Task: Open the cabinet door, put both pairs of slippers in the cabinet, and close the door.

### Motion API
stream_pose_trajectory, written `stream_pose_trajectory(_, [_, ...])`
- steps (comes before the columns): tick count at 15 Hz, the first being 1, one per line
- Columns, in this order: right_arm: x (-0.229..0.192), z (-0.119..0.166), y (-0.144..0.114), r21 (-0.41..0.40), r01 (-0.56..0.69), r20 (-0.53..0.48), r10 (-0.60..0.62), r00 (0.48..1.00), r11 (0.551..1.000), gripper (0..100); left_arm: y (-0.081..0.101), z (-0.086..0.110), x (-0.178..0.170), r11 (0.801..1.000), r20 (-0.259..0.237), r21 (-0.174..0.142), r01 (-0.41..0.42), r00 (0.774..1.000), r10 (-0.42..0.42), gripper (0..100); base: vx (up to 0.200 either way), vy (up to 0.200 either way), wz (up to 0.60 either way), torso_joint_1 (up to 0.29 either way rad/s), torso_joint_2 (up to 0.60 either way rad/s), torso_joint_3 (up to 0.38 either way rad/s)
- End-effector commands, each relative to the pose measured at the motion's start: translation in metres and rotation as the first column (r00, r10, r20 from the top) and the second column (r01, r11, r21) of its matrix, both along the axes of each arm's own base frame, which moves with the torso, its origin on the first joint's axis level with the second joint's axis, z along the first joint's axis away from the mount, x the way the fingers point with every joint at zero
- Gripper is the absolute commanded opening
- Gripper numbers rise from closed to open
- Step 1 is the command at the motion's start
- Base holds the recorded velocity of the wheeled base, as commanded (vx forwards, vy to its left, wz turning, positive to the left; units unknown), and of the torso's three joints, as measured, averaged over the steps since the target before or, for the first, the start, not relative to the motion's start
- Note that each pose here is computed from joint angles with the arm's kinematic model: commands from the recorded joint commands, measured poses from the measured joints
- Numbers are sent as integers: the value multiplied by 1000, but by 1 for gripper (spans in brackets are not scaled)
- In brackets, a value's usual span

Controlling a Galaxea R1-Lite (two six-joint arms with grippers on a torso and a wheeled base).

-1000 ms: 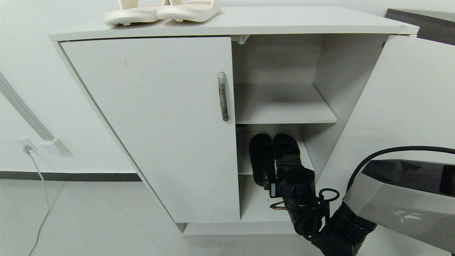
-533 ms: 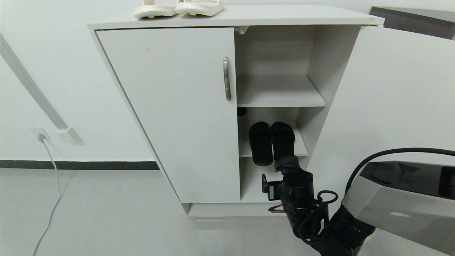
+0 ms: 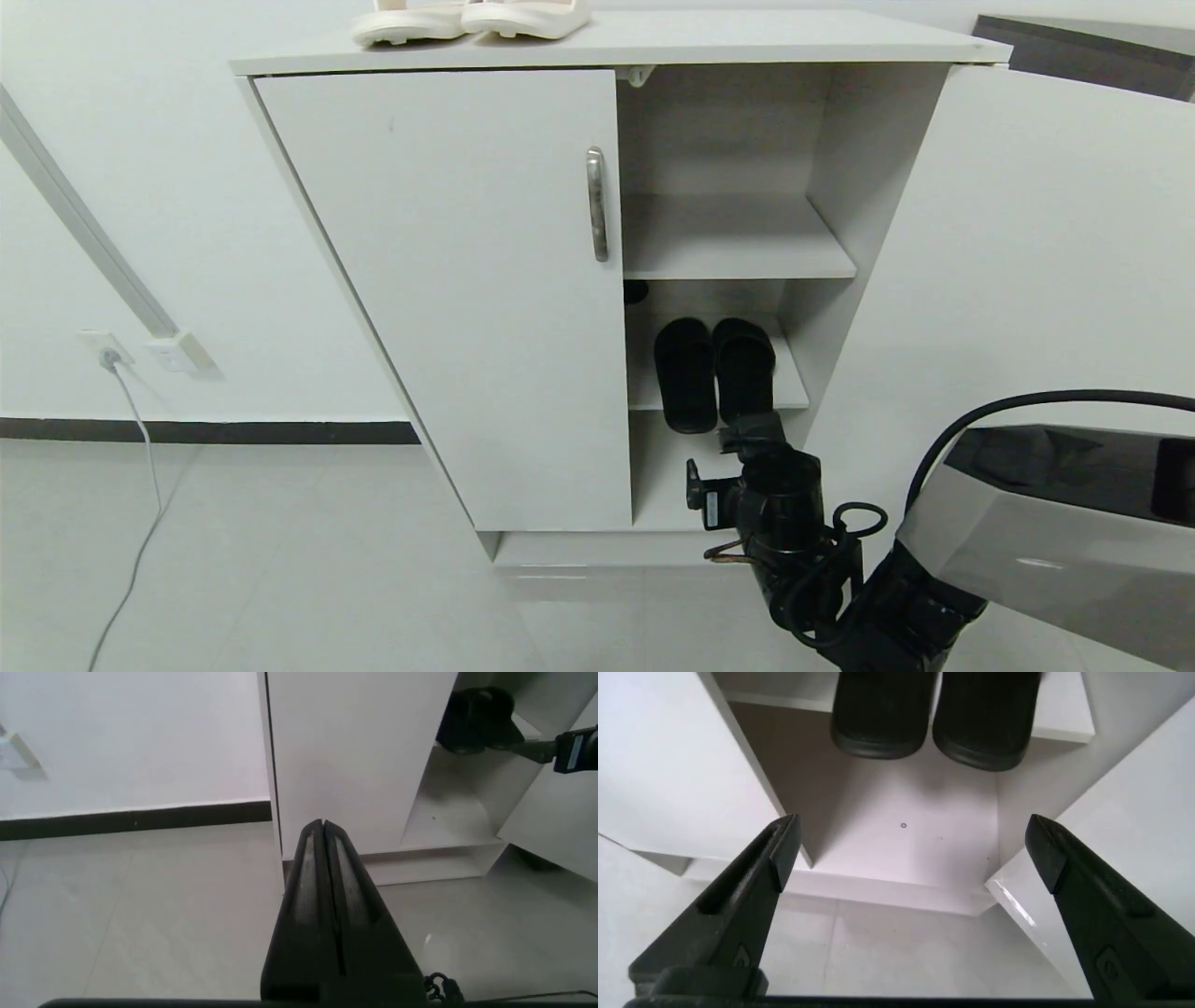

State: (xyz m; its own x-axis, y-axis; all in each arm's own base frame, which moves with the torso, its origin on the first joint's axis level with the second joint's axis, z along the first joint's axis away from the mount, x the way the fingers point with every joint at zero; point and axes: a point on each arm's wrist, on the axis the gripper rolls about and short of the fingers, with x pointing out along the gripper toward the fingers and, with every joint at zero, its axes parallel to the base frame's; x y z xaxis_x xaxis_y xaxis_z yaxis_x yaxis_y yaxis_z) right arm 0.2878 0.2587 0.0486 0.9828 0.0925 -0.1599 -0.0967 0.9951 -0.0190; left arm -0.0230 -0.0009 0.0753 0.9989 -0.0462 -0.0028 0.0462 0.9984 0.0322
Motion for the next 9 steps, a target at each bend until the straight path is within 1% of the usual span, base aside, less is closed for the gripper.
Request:
stream_pose_trajectory(1, [0, -1, 1, -2, -2, -3, 2, 1000, 1000, 100, 0, 0, 0, 1000, -2, 0, 0, 1000, 0, 0, 0, 0, 0, 0, 0, 0])
stream_pose_trajectory(5, [0, -1, 0, -1, 0, -2, 0, 1000, 1000, 100, 0, 0, 0, 1000, -2, 0, 0, 1000, 0, 0, 0, 0, 0, 0, 0, 0])
stream_pose_trajectory(9, [-1, -2, 0, -3, -2, -4, 2, 1000, 1000, 100, 0, 0, 0, 1000, -2, 0, 0, 1000, 0, 0, 0, 0, 0, 4, 1, 143])
